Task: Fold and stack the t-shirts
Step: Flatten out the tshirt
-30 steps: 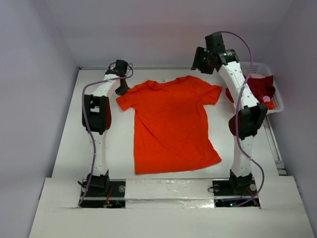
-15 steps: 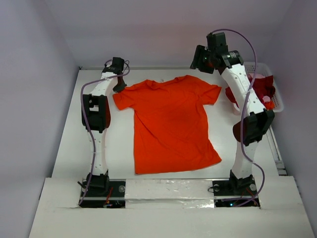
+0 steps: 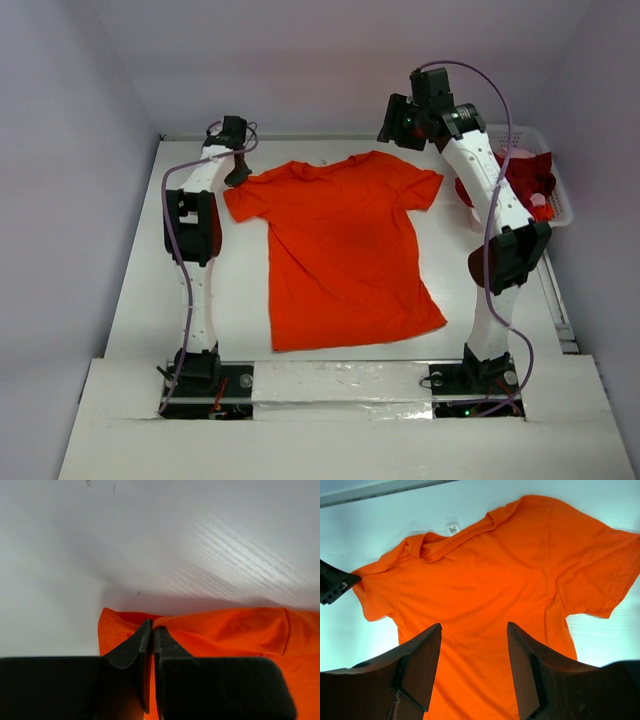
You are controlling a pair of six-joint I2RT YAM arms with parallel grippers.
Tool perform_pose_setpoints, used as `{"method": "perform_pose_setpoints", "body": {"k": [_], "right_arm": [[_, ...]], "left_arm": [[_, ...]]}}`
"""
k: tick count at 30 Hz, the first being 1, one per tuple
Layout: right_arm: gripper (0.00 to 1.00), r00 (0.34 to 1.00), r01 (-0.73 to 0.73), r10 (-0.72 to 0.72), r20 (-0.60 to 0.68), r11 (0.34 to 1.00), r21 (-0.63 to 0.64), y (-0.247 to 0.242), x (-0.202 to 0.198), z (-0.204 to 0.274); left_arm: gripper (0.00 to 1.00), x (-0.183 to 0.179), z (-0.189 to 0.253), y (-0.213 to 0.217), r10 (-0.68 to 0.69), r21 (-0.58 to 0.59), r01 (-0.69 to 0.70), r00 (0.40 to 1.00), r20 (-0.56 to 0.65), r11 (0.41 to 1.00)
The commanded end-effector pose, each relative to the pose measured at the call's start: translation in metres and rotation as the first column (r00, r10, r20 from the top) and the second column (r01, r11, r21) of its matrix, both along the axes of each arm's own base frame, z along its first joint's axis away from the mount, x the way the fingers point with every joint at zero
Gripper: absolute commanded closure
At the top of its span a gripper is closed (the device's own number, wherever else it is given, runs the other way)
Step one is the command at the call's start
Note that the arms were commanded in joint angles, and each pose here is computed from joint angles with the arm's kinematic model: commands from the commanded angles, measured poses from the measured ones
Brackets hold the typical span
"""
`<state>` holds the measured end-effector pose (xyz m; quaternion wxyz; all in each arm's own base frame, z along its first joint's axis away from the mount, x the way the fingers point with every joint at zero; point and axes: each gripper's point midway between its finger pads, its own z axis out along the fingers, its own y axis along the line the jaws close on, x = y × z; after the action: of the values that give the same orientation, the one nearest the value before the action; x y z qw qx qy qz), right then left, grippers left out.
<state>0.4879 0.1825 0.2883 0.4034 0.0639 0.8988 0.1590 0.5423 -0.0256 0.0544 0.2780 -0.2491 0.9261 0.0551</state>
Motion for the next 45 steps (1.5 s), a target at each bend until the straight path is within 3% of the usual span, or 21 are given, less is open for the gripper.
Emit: {"method": "perform_pose_setpoints", "body": {"k": [1,11,16,17,20,21,25,28,37,42,43,45], "right_arm": [[0.39,0.998,-0.007,0.006,0.069,1.0,0.013,0.002,0.001,0.021],[0.4,0.997,-0.021,0.02,0.071,1.0,0.017,0.008,-0.001,0.021],[0.4,0.997,-0.024,0.022,0.072,1.0,0.019,0.008,-0.001,0.021],[0.4,0.997,-0.024,0.022,0.074,0.999,0.022,0.009,-0.001,0.021],[0.4,0.997,-0.023,0.021,0.073,1.0,0.021,0.008,-0.001,0.021],[0.39,0.997,-0.025,0.023,0.073,0.999,0.02,0.008,-0.001,0.021],[0.39,0.997,-0.018,0.017,0.074,1.0,0.006,0.006,0.0,0.019],[0.39,0.998,-0.01,0.012,0.065,1.0,-0.022,0.003,0.004,0.015],[0.4,0.996,-0.015,0.014,0.089,1.0,0.01,0.011,0.016,0.025],[0.4,0.996,-0.003,0.003,0.092,1.0,0.001,0.009,0.017,0.024],[0.4,0.997,0.014,-0.013,0.08,1.0,-0.019,0.006,0.021,0.016],[0.46,0.998,0.033,-0.031,0.057,0.999,-0.028,0.001,0.027,0.008]], "left_arm": [[1.0,0.014,0.025,0.012,0.046,0.022,-0.048,0.996,0.07,0.999],[0.96,0.027,0.024,0.02,0.064,0.012,-0.065,0.994,0.087,0.998],[0.79,0.028,0.025,0.018,0.062,0.001,-0.063,0.994,0.094,0.998],[0.62,0.028,0.025,0.018,0.06,0.001,-0.06,0.994,0.093,0.998],[0.3,0.026,0.023,0.018,0.062,0.002,-0.062,0.994,0.088,0.998],[0.01,0.024,0.024,0.018,0.066,0.0,-0.066,0.994,0.086,0.998],[0.01,0.018,0.04,0.015,0.078,-0.031,-0.075,0.991,0.104,0.997],[0.01,0.01,0.075,0.011,0.07,-0.063,-0.06,0.983,0.173,0.996],[0.01,-0.017,0.14,0.017,0.072,-0.053,-0.059,0.955,0.286,0.997],[0.01,-0.033,0.129,0.013,0.063,-0.075,-0.046,0.968,0.244,0.996],[0.01,-0.036,0.131,0.002,0.048,-0.132,-0.015,0.968,0.248,0.991],[0.13,-0.056,0.108,-0.03,-0.01,-0.184,0.048,0.979,0.202,0.982]]}}
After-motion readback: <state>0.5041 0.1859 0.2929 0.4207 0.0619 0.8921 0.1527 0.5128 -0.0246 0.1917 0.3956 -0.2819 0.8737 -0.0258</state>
